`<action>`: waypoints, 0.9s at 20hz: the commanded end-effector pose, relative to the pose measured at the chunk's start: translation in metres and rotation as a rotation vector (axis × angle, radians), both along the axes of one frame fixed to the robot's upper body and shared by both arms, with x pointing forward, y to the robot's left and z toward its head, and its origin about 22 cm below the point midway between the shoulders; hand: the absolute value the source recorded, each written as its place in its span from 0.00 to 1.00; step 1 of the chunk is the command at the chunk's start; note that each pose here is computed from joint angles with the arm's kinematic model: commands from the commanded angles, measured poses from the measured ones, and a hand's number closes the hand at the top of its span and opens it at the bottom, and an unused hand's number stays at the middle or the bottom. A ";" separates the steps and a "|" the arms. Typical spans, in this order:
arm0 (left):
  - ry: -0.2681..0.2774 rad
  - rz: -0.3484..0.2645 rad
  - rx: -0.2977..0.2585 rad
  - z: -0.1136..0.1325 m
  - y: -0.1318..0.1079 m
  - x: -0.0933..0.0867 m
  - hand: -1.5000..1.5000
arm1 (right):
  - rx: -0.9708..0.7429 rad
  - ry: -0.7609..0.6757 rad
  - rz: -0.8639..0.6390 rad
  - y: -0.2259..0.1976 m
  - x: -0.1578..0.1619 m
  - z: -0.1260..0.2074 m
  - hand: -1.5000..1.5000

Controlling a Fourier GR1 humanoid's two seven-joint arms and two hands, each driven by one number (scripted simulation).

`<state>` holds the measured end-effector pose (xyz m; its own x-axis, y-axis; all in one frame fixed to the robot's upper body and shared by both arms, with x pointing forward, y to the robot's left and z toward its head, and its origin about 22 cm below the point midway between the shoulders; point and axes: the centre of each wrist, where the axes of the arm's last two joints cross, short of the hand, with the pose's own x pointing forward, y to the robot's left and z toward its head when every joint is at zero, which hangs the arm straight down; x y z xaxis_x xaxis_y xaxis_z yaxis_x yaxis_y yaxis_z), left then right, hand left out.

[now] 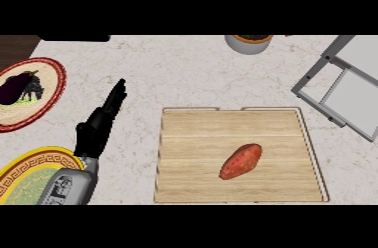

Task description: Pick the bell pepper from the tray and place it in the tiered shelf

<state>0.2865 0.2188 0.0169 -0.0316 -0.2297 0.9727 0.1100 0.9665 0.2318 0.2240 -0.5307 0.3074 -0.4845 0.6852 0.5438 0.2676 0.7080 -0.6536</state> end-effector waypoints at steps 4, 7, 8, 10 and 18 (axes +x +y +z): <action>0.002 -0.001 -0.001 0.005 0.007 0.009 0.50 | -0.053 -0.056 -0.027 0.016 0.039 -0.008 1.00; -0.004 -0.015 0.001 0.006 -0.003 -0.001 0.50 | -0.099 -0.142 -0.036 0.029 0.051 -0.023 1.00; -0.015 -0.001 0.015 0.002 0.001 0.008 0.50 | -0.103 -0.170 -0.013 0.036 0.058 -0.029 1.00; -0.006 -0.006 -0.010 0.000 -0.006 0.000 0.50 | -0.130 -0.161 0.020 0.042 0.073 -0.042 1.00; 0.004 -0.011 0.007 -0.006 0.006 -0.006 0.50 | 0.228 -0.069 0.105 0.031 0.101 -0.063 1.00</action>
<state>0.2858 0.2176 0.0134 -0.0359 -0.2307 0.9724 0.1149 0.9656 0.2333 0.3136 -0.4958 0.2594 -0.5666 0.6148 0.5486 0.3003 0.7741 -0.5573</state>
